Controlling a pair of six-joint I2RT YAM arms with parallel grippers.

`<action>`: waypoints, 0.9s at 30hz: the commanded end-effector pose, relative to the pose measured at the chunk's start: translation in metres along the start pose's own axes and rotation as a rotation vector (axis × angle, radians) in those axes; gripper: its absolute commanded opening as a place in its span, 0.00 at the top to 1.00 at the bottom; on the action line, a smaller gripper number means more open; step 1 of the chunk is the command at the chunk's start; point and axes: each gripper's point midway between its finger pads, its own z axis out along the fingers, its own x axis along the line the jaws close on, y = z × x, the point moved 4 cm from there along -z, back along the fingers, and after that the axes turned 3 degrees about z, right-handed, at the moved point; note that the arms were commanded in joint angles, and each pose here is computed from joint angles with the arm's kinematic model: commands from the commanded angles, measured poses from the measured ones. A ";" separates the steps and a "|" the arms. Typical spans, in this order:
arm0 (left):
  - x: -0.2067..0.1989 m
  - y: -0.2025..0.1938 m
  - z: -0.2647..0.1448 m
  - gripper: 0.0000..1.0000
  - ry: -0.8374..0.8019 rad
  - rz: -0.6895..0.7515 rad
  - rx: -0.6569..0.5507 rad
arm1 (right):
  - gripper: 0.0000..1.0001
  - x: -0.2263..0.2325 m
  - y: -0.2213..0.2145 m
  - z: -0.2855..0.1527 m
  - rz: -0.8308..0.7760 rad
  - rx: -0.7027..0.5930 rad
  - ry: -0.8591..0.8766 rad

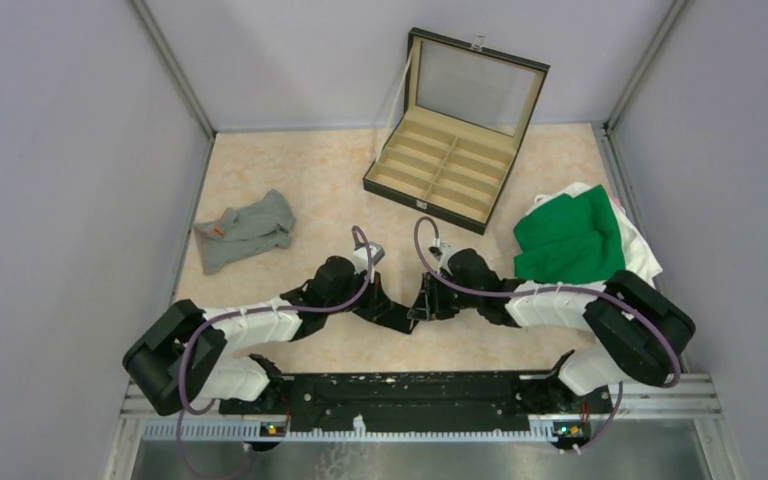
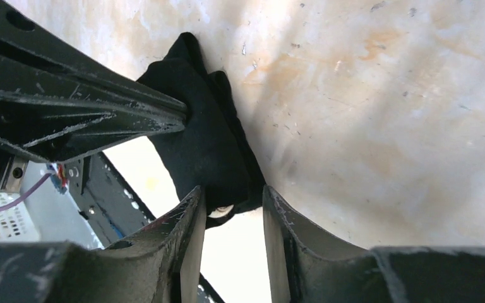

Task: Roll the underwear
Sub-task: Roll the underwear to the center of the board.

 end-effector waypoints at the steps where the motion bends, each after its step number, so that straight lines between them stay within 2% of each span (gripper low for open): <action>1: 0.020 -0.031 0.000 1.00 0.089 -0.031 0.087 | 0.62 -0.010 0.003 -0.013 -0.033 -0.031 -0.072; 5: 0.022 -0.035 -0.001 1.00 0.100 -0.043 0.091 | 0.59 -0.009 0.012 -0.023 -0.113 -0.071 -0.102; 11: 0.022 -0.038 -0.001 1.00 0.095 -0.043 0.096 | 0.49 0.006 0.032 -0.036 -0.239 -0.140 -0.066; 15: 0.021 -0.040 -0.002 1.00 0.087 -0.045 0.095 | 0.50 0.024 0.043 -0.038 -0.258 -0.166 -0.006; 18: 0.020 -0.040 -0.002 1.00 0.083 -0.046 0.096 | 0.58 0.040 0.047 -0.037 -0.253 -0.180 0.080; 22: 0.020 -0.041 -0.003 1.00 0.082 -0.046 0.095 | 0.76 0.059 0.041 -0.035 -0.261 -0.174 0.198; 27: 0.020 -0.043 -0.003 1.00 0.079 -0.047 0.099 | 0.85 0.062 0.029 -0.024 -0.262 -0.131 0.227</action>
